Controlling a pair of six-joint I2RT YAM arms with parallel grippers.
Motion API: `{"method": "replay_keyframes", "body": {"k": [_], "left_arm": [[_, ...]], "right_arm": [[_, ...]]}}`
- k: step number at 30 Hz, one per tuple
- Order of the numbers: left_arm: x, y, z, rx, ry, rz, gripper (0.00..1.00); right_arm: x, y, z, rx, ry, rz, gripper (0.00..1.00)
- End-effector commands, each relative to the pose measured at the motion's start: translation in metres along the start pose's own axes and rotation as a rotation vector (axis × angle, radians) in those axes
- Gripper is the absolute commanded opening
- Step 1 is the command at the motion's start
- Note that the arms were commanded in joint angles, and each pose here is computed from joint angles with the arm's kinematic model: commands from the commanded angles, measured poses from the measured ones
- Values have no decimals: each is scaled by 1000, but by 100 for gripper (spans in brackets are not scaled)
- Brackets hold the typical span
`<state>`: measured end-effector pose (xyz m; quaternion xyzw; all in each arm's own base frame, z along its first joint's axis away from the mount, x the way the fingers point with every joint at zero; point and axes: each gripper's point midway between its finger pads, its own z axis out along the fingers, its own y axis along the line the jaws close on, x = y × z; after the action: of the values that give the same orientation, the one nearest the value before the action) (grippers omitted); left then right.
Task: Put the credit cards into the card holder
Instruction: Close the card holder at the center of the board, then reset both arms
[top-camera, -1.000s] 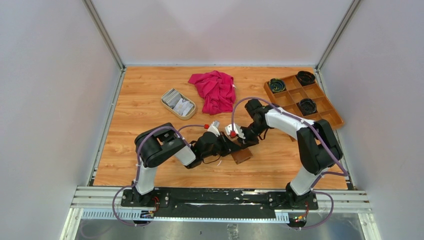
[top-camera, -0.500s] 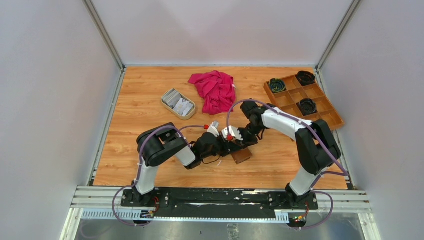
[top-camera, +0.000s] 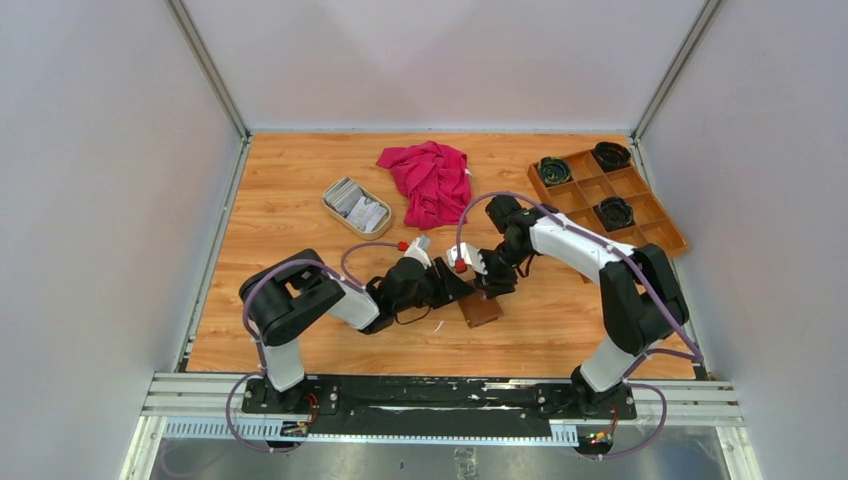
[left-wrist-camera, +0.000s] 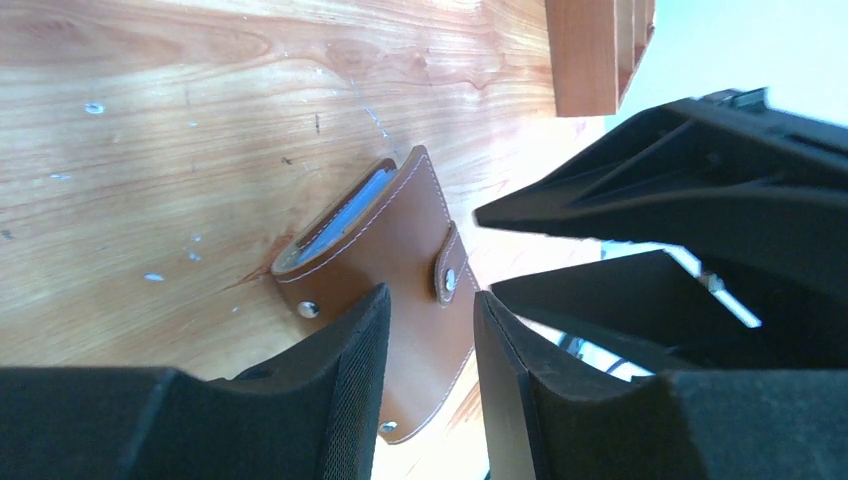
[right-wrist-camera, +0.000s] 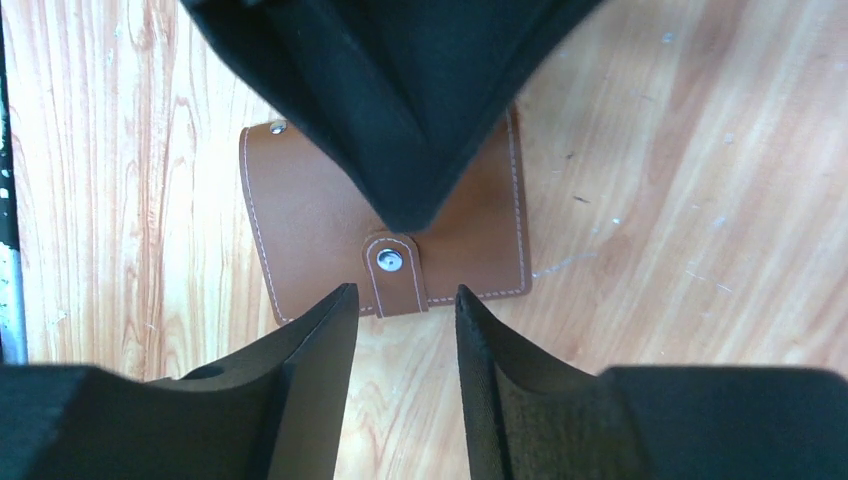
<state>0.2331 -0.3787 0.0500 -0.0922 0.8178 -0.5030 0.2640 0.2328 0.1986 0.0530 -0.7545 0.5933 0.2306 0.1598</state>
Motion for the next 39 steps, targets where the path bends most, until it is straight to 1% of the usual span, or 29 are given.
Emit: {"method": "replay_keyframes", "body": {"k": [1, 6, 12, 15, 18, 21, 24, 27, 28, 29, 31, 34, 37, 39], "left_arm": [[-3, 27, -12, -111, -8, 89, 43], [-13, 22, -25, -107, -30, 180, 43], [-35, -3, -60, -73, -67, 406, 44], [-57, -13, -89, -105, -130, 528, 59], [-83, -34, -124, -112, -212, 640, 82], [-106, -45, -154, -141, -259, 712, 99], [-126, -56, -183, -193, -287, 745, 100], [-142, -70, -206, -237, -285, 789, 100], [-146, -75, -212, -249, -277, 804, 100], [-151, -84, -219, -252, -280, 817, 100], [-156, -87, -226, -275, -260, 841, 100], [-159, -88, -234, -306, -242, 868, 100], [-161, -88, -241, -311, -250, 878, 100], [-161, -89, -246, -313, -261, 884, 100]], "right_arm": [[-18, 1, -29, 39, -65, 36, 46], [-29, 2, -49, 76, -102, 66, 48], [-49, 1, -88, 148, -162, 199, 52], [-52, 0, -110, 211, -207, 247, 55], [-49, -3, -136, 287, -274, 293, 61], [-42, -6, -163, 373, -340, 338, 68], [-35, -6, -186, 455, -369, 382, 75], [-32, -5, -203, 514, -392, 425, 82], [-33, -5, -209, 531, -403, 438, 94], [-33, -5, -216, 548, -416, 450, 99], [-33, -6, -230, 581, -446, 479, 100], [-30, -10, -250, 635, -469, 568, 100], [-29, -14, -265, 688, -476, 653, 100], [-29, -13, -270, 710, -482, 682, 100]]}}
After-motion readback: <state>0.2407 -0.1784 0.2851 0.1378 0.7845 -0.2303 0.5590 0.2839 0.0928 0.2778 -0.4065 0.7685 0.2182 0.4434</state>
